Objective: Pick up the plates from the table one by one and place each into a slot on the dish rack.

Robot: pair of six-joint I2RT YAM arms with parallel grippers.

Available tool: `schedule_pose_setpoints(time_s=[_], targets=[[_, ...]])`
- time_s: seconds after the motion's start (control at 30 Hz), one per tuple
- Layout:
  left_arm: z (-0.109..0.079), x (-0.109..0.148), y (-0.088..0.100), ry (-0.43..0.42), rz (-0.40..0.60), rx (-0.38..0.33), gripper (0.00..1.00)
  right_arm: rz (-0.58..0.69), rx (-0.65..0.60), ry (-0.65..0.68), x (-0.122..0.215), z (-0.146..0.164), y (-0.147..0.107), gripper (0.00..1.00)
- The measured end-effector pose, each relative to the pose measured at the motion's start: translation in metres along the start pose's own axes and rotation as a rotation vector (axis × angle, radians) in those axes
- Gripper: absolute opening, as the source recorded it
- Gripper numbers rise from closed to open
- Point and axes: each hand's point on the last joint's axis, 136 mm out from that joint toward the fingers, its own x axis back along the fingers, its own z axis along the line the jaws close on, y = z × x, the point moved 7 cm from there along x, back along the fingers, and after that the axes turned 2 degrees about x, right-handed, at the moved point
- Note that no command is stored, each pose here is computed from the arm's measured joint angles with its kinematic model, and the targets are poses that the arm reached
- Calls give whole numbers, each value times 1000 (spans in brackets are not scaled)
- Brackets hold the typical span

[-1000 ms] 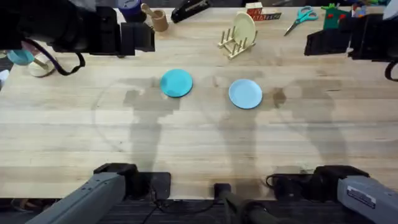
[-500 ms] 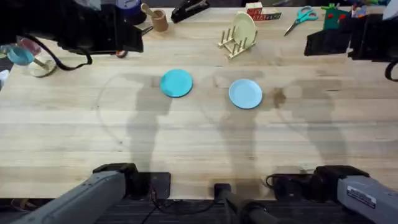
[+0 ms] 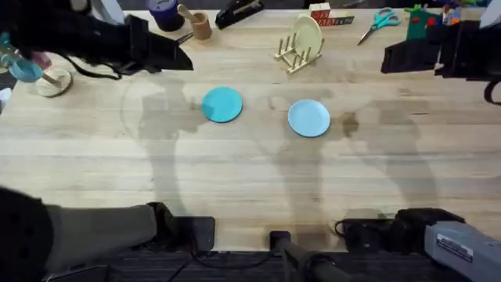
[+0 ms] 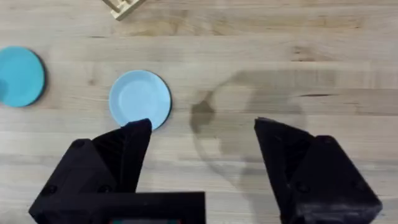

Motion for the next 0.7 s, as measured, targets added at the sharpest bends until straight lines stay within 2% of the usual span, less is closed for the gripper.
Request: schedule_pose_setpoints(time_s=[0.17,0.4,0.7], targets=[[26,-25,-12,-72,-14,0,42,0,0,13,0,1,0,996],[55,-58,-38,-127,5,51,42,0,0,23,0,2,0,996],[84,-85,-41,-168,39,112,41,3,0,23,0,2,-1,995]])
